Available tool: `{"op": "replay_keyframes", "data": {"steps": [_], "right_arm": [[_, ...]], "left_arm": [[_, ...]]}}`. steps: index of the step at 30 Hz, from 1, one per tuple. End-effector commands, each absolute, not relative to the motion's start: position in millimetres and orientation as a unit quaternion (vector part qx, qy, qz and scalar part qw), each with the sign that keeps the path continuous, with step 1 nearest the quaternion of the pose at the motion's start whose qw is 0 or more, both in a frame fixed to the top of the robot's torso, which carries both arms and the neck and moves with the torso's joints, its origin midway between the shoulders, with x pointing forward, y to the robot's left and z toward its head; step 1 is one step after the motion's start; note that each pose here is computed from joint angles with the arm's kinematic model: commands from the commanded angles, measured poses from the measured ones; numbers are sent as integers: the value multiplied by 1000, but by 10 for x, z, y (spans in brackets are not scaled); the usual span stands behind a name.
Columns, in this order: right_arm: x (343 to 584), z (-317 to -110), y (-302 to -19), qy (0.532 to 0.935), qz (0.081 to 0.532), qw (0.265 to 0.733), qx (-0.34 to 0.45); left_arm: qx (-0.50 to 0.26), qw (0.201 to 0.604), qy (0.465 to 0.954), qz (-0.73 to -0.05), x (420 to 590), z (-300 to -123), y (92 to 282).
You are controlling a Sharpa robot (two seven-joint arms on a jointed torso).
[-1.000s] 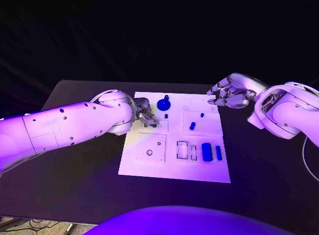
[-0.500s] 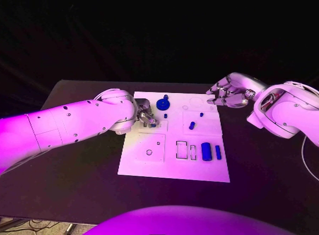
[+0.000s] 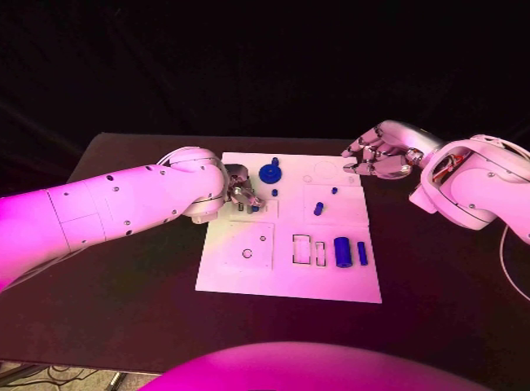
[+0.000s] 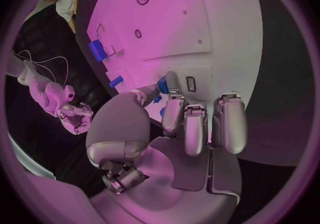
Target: Assemble the parts on the task board
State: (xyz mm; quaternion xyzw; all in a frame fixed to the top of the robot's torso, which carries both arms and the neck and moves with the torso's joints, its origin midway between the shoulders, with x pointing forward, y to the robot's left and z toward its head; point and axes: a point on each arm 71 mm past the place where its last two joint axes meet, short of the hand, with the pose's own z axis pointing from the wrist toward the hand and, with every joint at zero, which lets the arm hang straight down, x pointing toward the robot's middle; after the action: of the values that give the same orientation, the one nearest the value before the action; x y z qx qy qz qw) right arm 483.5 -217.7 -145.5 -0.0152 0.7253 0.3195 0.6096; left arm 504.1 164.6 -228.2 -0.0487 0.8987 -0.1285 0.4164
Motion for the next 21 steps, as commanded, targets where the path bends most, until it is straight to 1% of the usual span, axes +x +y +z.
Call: {"op": "replay_keyframes", "data": {"steps": [1,3,8,15,21], "right_arm": [[4832,-1461,-2169,727,320,607,-19],[4833,-1461,-2170,727,320,607,-19],[4838,-1463,-2173,727,320,607,-18],[4845,-1468,-2172,728,320,607,-18],[4851,-1480,-2166,728,320,606,-17]], "left_arm": [[-46,401,907,-121,5014,-2331,1649],[-48,403,906,-123,5017,-2319,1651],[-63,414,898,-135,5041,-2214,1670],[-105,433,881,-160,5153,-1898,1745],[-126,421,882,-169,5269,-1644,1837]]}}
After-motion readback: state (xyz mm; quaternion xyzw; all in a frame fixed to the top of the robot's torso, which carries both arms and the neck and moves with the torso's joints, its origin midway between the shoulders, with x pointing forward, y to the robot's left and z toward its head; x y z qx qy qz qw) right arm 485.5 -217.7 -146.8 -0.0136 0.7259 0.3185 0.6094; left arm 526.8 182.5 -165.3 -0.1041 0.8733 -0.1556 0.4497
